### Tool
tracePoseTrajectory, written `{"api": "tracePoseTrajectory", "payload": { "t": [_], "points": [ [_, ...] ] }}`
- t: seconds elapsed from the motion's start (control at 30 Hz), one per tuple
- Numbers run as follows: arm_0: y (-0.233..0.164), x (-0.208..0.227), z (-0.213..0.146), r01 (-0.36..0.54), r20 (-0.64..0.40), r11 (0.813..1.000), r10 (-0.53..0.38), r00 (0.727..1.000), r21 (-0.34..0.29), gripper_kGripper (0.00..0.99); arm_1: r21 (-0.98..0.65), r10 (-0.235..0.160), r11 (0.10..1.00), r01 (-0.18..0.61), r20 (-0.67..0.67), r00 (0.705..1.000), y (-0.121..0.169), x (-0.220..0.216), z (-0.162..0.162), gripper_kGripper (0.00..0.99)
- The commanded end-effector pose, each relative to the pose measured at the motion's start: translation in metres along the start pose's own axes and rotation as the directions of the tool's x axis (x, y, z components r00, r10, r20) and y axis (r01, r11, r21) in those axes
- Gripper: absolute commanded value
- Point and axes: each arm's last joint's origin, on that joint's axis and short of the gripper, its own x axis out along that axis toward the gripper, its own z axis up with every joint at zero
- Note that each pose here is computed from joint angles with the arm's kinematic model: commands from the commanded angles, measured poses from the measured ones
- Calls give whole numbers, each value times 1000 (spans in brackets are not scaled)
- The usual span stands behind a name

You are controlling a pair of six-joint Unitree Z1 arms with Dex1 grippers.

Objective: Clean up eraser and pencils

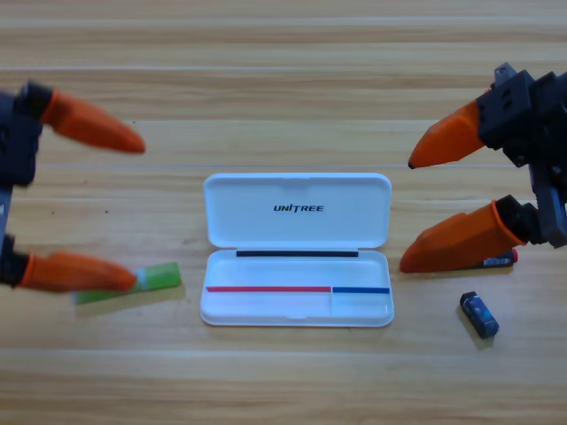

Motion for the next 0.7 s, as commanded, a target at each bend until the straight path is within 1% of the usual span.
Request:
{"api": "tracePoseTrajectory", "payload": {
  "t": [0.03,0.27,0.33,0.4,0.43,0.47,0.5,0.53,0.6,0.67,0.7],
  "points": [
    [-4,7,1,48,-17,999,-48,999,-9,989,13,28,1000,-28,-50,998,3,13,-4,968],
    [-2,8,3,40,-19,999,-40,999,-24,989,25,26,999,-24,-48,999,6,8,-8,968],
    [-2,8,2,42,-23,999,-43,999,-30,989,46,2,999,0,-59,998,4,9,-8,968],
    [-2,8,2,42,-25,999,-43,999,-30,989,78,-33,996,39,-70,997,1,8,-9,969],
    [-3,8,2,43,-26,999,-44,999,-30,989,100,-61,993,69,-79,995,-1,7,-9,969],
    [-3,8,1,44,-27,999,-45,999,-31,989,120,-97,987,108,-98,991,-4,6,-9,969],
    [-2,9,1,44,-33,999,-45,998,-32,989,147,-143,976,161,-127,981,-8,6,-9,969],
    [-2,11,1,45,-37,998,-47,998,-33,989,161,-195,962,221,-163,967,-12,7,-10,969],
    [-2,12,0,39,-47,999,-41,998,-34,989,195,-281,927,321,-210,937,-17,8,-13,969],
    [-1,11,0,27,-55,999,-29,998,-35,989,224,-376,867,445,-291,880,-26,17,-18,969],
    [-1,11,0,21,-56,999,-23,998,-37,989,223,-427,829,513,-340,838,-31,26,-21,969]
  ]
}}
